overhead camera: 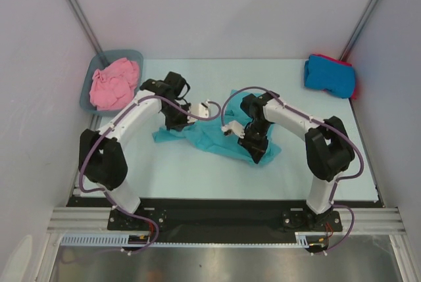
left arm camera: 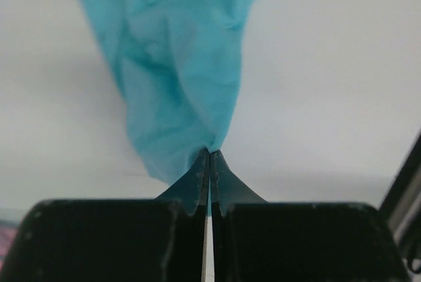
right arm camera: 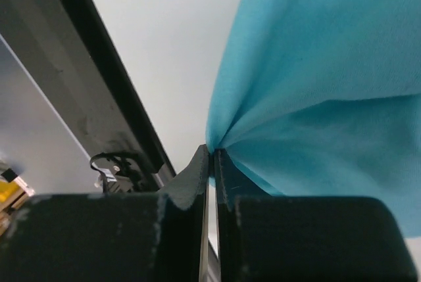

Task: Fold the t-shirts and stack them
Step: Flatten the tshirt out

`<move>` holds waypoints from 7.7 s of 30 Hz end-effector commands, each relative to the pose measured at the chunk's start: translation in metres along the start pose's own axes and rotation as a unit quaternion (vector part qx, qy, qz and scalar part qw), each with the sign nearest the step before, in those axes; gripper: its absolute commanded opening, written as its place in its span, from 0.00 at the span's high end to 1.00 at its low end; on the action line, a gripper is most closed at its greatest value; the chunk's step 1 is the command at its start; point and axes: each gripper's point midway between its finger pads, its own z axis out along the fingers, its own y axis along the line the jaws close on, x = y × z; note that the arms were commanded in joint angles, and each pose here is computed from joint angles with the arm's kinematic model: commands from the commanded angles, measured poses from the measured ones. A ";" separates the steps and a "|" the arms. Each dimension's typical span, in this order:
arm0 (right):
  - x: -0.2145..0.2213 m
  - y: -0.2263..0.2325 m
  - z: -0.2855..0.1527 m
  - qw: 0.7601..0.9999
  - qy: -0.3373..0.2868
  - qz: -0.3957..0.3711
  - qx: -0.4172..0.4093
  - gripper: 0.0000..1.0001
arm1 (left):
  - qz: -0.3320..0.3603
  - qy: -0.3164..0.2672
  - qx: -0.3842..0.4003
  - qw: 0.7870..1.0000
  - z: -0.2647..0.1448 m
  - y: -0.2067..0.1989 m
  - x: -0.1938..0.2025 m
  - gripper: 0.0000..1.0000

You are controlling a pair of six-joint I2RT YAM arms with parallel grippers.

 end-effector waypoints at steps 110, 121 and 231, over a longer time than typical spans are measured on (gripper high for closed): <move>-0.003 -0.311 -0.087 0.887 -0.111 0.229 0.386 0.41 | -0.182 0.142 -0.161 0.960 0.094 0.117 0.137 1.00; -0.006 -0.316 -0.089 0.877 -0.104 0.226 0.410 1.00 | -0.185 0.136 -0.223 0.947 0.071 0.146 0.126 1.00; 0.006 -0.390 -0.061 0.812 -0.205 0.350 0.419 0.48 | -0.181 0.120 -0.110 0.970 0.096 0.144 0.089 1.00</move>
